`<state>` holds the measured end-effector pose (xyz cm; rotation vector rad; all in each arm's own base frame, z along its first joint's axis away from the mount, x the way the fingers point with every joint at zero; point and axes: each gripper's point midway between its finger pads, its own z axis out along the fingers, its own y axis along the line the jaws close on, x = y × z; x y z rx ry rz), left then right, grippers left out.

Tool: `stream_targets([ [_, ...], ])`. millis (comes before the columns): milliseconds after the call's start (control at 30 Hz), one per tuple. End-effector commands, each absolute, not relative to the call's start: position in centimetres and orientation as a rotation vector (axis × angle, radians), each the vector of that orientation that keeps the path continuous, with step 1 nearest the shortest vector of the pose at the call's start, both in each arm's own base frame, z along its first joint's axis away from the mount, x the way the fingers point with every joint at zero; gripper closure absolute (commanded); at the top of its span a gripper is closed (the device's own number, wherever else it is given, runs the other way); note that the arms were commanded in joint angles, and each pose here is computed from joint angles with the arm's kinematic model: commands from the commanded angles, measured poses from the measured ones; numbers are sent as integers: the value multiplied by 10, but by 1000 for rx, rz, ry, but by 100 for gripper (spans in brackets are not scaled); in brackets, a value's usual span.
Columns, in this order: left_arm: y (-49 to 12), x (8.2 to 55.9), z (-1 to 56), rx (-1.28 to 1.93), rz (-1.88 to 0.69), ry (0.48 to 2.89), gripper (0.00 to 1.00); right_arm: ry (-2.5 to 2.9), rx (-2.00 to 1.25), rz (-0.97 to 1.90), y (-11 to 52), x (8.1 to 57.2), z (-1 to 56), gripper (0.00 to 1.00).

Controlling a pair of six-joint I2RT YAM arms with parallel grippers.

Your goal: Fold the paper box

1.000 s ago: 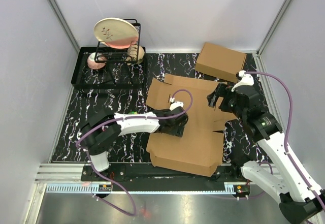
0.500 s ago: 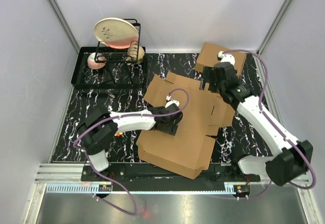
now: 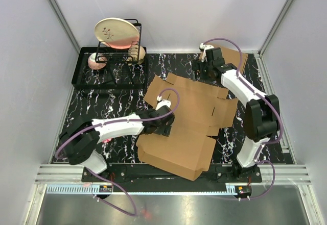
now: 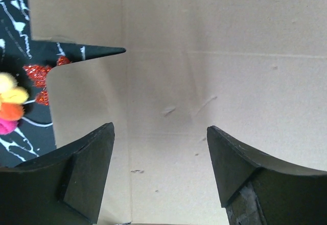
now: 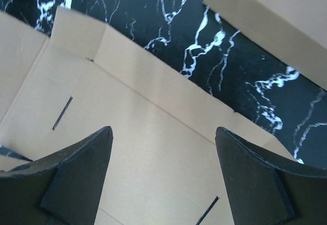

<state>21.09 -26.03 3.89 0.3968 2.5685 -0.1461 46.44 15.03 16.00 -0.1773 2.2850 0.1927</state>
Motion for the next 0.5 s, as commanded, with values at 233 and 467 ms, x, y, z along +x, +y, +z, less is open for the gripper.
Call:
stream_targets([
  [233, -276, 209, 67, 314, -422, 2437, 25, 2234, -495, 412, 165, 490, 137, 16],
  [467, -292, 182, 46, 326, -618, 2505, 31, 2267, -481, 491, 152, 505, 113, 24],
])
